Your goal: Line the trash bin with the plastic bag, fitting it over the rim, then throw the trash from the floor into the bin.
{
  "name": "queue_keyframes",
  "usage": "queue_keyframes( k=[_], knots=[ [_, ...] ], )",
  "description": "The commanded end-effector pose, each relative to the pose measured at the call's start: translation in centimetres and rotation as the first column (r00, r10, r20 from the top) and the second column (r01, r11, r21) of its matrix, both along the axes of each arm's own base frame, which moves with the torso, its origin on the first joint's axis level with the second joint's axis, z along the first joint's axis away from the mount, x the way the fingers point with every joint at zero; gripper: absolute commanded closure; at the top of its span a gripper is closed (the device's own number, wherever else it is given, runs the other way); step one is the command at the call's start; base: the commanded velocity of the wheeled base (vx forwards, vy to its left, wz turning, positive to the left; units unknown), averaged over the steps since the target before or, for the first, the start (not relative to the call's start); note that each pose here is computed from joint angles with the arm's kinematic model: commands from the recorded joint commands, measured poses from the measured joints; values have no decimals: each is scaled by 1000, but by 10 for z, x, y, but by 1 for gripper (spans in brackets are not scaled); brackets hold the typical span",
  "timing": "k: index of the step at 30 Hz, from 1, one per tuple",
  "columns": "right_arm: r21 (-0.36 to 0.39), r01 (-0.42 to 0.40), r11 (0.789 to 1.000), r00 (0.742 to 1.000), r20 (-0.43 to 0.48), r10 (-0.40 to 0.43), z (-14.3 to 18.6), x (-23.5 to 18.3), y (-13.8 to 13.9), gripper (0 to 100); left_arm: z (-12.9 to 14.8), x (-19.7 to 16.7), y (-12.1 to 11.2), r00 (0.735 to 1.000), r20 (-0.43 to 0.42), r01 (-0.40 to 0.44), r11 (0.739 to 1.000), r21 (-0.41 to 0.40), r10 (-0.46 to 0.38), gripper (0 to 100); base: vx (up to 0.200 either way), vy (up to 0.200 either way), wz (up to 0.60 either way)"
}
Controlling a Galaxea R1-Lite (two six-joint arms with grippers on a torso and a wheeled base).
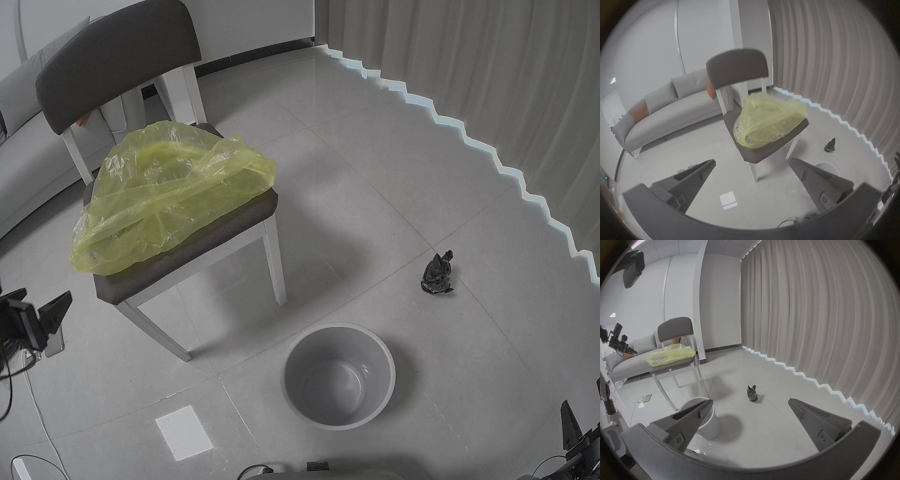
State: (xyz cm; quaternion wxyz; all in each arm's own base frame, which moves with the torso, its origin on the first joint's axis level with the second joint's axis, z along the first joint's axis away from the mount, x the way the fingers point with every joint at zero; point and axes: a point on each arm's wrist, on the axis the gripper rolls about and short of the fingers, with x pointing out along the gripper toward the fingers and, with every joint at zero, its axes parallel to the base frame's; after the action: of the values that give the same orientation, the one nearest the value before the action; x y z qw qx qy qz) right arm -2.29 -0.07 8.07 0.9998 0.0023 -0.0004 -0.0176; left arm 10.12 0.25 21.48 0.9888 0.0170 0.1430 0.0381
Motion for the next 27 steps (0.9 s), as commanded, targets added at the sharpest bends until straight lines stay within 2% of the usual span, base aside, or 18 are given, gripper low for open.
queue_keyframes(
  k=[1, 4, 11, 14, 20, 27],
  knots=[
    [3, 3, 1000, 1000, 1, -3, -5, 0, 0, 0, -8, 101, 8, 972, -223, -67, 997, 26, 71, 0, 0, 0, 0],
    [5, 5, 1000, 1000, 1, -5, -5, 0, 0, 0, -7, 116, 9, 970, -227, -77, 997, 29, 82, 0, 0, 0, 0],
    [6, 6, 1000, 1000, 1, -6, -5, 0, 0, 0, 0, 143, 16, 976, -171, -128, 990, 53, 136, 0, 0, 0, 0],
    [21, 9, 1000, 1000, 2, -9, -5, 0, 0, 0, -1, 146, 17, 971, -177, -154, 986, 69, 164, 0, 0, 0, 0],
    [23, 9, 1000, 1000, 3, -9, -5, 0, 0, 0, -4, 146, 17, 968, -186, -156, 985, 71, 167, 0, 0, 0, 0],
    [23, 9, 1000, 1000, 3, -9, -5, 0, 0, 0, 2, 150, 26, 966, -157, -198, 977, 75, 208, 0, 0, 0, 0]
  ],
)
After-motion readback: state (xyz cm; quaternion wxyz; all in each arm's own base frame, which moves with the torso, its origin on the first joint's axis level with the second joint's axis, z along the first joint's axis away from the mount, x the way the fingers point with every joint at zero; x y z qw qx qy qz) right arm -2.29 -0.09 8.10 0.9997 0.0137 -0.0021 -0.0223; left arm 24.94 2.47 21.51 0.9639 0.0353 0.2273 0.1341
